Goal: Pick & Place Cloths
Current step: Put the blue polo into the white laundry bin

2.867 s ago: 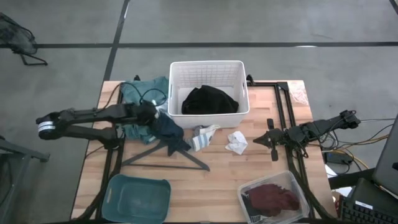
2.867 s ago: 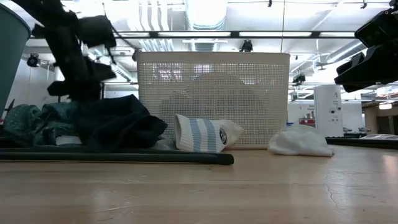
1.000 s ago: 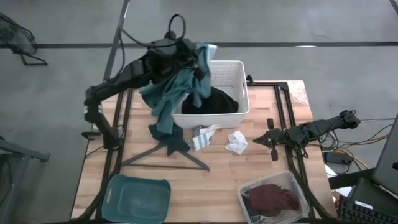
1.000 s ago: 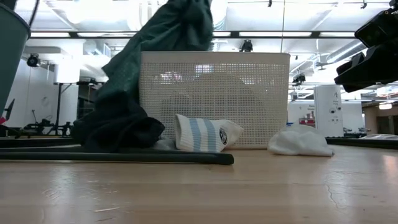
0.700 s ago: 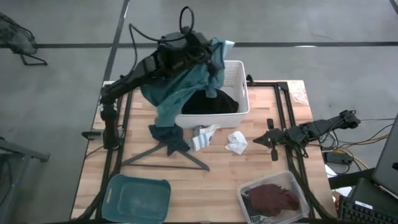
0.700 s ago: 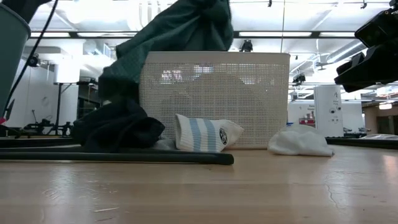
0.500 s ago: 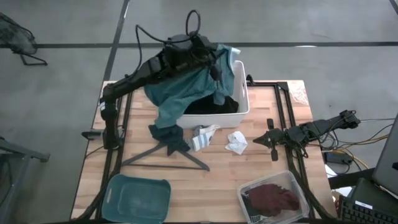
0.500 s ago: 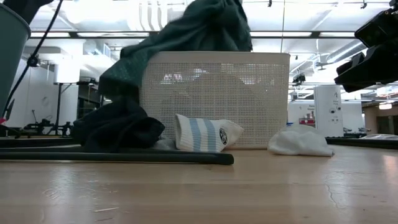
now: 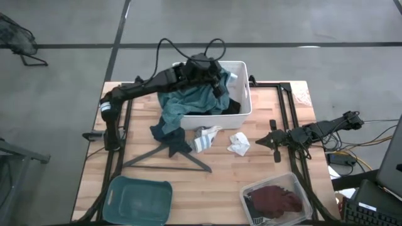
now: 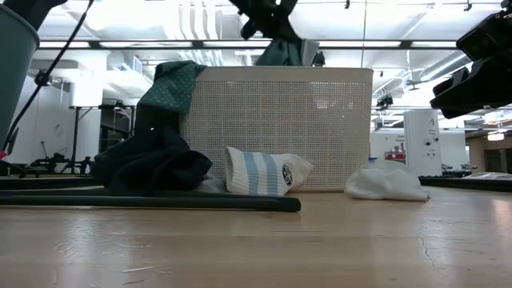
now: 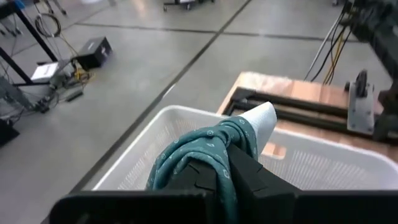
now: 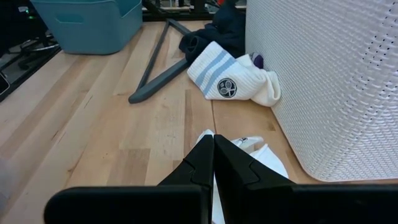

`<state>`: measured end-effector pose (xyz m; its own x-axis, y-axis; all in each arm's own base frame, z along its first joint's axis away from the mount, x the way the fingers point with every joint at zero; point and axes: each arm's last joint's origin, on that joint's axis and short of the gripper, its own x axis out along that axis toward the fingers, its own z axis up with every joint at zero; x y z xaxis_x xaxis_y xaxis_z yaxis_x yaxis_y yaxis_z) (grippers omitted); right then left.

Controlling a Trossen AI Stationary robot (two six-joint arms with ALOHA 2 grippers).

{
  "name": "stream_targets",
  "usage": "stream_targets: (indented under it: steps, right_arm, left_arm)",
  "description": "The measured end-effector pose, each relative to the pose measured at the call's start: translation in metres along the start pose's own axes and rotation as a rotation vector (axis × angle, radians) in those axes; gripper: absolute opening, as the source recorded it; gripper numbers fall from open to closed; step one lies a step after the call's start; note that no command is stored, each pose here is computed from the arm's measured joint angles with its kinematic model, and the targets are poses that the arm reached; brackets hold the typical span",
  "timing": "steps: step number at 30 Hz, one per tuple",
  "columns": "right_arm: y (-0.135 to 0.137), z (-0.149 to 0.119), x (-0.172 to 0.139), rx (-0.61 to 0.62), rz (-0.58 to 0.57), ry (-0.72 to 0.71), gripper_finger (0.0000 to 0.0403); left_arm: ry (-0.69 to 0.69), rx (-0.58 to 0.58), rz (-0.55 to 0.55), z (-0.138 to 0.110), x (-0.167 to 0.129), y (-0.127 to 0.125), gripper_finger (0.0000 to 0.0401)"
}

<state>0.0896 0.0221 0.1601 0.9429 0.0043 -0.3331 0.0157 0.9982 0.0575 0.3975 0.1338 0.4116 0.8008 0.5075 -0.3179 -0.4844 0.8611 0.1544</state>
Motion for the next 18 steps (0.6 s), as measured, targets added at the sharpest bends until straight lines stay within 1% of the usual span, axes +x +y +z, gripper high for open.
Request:
stream_targets:
  steps: [18]
  right_arm:
    - [0.0,0.0,0.0,0.0,0.0,0.0,0.0008]
  left_arm:
    - [0.11,0.022,-0.004,-0.038,0.019,-0.006,0.0016]
